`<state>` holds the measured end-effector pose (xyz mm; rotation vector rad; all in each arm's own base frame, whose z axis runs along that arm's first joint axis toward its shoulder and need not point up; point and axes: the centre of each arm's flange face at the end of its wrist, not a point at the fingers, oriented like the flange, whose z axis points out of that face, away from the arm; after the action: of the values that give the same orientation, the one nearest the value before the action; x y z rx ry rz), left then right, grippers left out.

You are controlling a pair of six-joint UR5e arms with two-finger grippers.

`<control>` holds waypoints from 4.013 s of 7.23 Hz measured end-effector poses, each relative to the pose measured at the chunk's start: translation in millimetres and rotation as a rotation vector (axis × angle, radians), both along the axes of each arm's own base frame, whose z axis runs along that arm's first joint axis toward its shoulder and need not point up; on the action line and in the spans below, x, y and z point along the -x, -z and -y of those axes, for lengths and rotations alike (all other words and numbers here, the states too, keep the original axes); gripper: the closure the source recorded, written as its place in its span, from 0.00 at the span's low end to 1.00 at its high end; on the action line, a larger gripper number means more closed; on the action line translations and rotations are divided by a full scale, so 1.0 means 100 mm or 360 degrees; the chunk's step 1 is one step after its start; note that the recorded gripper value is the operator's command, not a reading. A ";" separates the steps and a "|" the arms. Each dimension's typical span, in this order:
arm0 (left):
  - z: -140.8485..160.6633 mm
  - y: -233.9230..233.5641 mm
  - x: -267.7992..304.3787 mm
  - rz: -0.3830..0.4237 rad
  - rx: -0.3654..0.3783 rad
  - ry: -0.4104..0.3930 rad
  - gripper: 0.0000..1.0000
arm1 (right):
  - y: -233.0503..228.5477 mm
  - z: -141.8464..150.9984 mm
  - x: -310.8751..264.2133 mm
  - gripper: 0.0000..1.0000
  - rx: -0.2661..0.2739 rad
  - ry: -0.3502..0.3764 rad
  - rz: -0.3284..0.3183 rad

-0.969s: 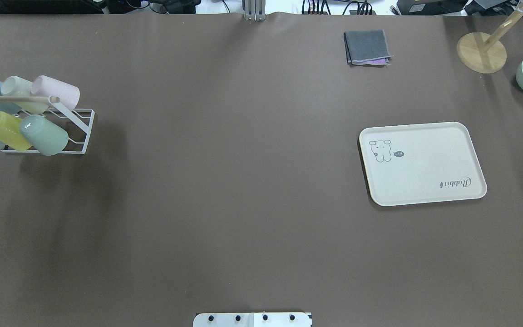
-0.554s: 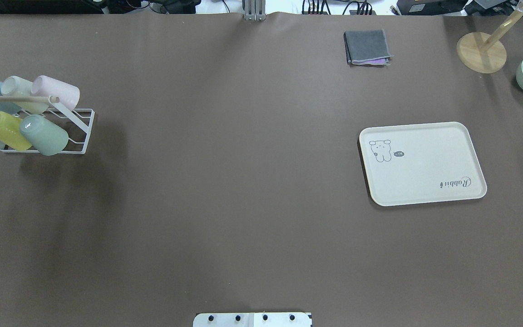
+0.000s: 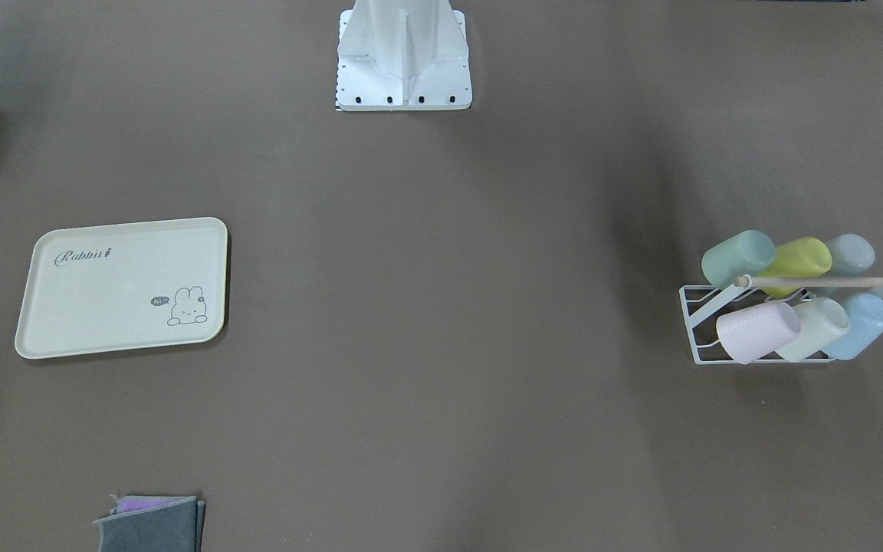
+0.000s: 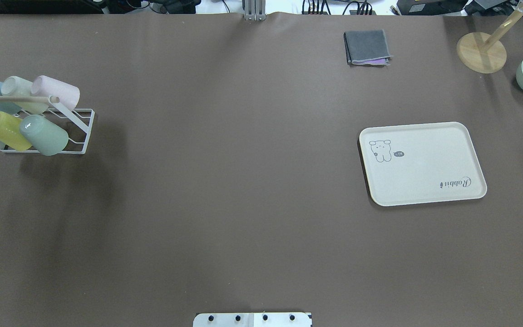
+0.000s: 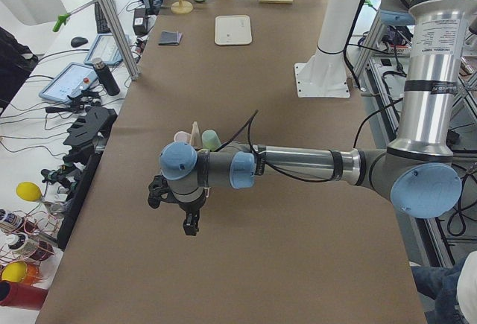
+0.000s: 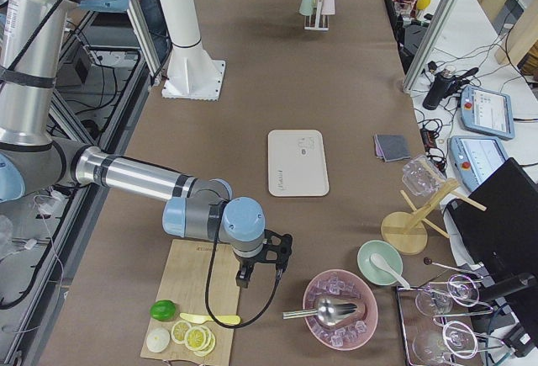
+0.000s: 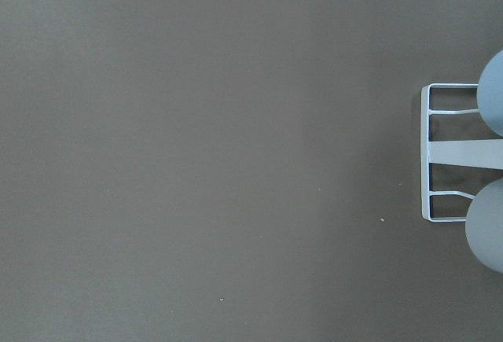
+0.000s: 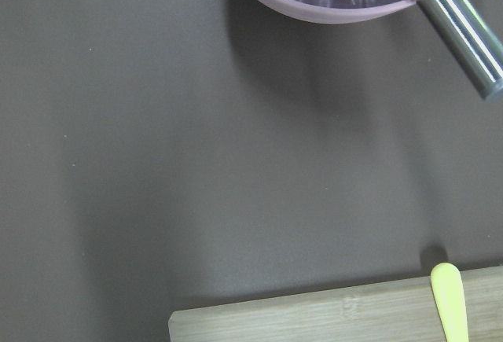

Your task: Pick up and place green cup on tray

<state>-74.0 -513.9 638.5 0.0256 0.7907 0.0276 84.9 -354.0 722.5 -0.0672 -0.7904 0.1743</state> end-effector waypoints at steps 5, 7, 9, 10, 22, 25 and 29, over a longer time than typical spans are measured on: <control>0.01 -0.02 0.00 0.0001 0.0008 0.0000 0.02 | 0.04 0.09 0.10 0.00 -0.0013 0.0035 0.0010; 0.01 -0.04 0.00 0.0002 0.0012 0.0000 0.02 | 0.08 0.10 0.10 0.00 -0.0035 0.0041 0.0011; 0.02 -0.04 0.00 0.0002 0.0012 -0.0002 0.02 | 0.10 0.11 0.10 0.00 -0.0042 0.0042 0.0007; 0.03 -0.03 0.00 0.0002 0.0011 -0.0002 0.02 | 0.12 0.13 0.10 0.00 -0.0045 0.0039 0.0008; 0.12 1.26 -0.36 0.0114 0.0014 -0.0083 0.02 | 0.94 1.09 2.23 0.03 -0.0231 0.0206 0.0164; 0.04 2.05 -0.82 0.0159 -0.0069 -0.0228 0.02 | 0.80 1.49 2.58 0.20 -0.0384 0.0246 0.0201; -0.22 2.59 -1.70 0.0136 -0.0271 -0.0502 0.02 | 0.84 1.62 2.76 0.36 -0.0412 0.0273 0.0214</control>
<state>96.3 -492.2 379.2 0.0606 0.6990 0.3923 -190.7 -516.2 638.9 0.0987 -0.9314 -0.0967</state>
